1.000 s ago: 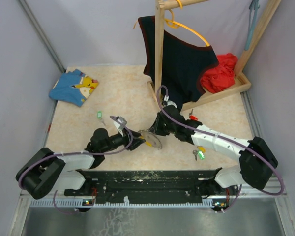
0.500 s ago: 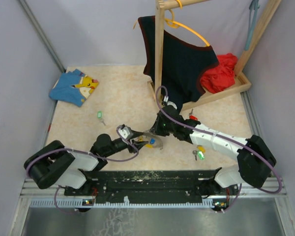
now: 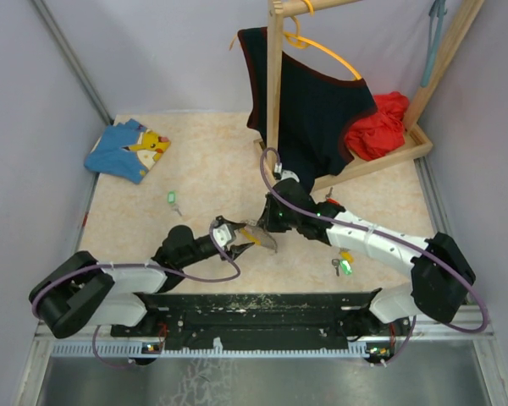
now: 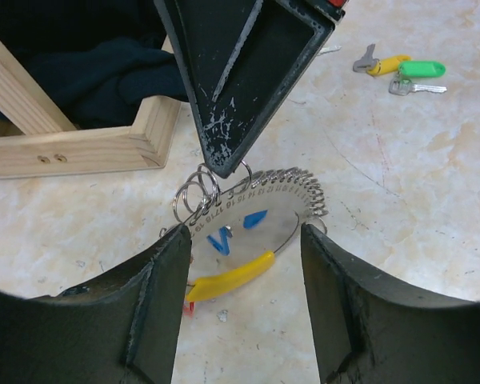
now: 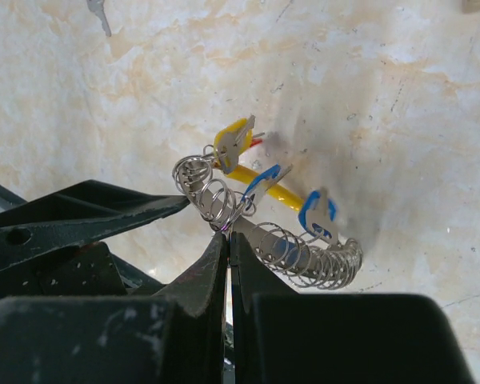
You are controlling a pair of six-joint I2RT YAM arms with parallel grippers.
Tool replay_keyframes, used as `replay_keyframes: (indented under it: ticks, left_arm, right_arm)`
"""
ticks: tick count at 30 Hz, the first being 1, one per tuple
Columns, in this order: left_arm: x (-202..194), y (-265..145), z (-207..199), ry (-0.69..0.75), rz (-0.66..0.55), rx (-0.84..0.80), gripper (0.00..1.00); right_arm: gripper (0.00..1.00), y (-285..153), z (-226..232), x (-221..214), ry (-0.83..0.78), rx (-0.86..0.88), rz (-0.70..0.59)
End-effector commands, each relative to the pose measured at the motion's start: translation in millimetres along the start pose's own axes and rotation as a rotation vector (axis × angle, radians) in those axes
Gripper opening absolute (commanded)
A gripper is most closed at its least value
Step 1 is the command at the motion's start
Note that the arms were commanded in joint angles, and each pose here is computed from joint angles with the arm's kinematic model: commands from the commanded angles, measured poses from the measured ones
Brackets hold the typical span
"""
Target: Put the keys on the keyring
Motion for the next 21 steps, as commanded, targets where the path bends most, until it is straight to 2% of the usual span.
replay_keyframes:
  ticks: [1, 12, 21]
  left_arm:
    - [0, 8, 5, 0.077, 0.004, -0.064, 0.63]
    - [5, 7, 18, 0.109, 0.006, -0.067, 0.70]
    - [5, 14, 24, 0.076, -0.014, -0.136, 0.67]
  right_arm:
    - [0.00, -13, 28, 11, -0.080, 0.100, -0.041]
    - [0.00, -20, 32, 15, -0.174, 0.106, -0.034]
    - [0.00, -21, 36, 10, -0.288, 0.137, 0.005]
Point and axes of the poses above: each gripper's point midway between its finger pads, its own y axis out along the fingers, its own z axis along the line the jaws close on, x = y × z, the point moved 8 cm from there along -y, back along the fingers, and after that the axes turned 14 degrees about y, right-handed, at the moved point
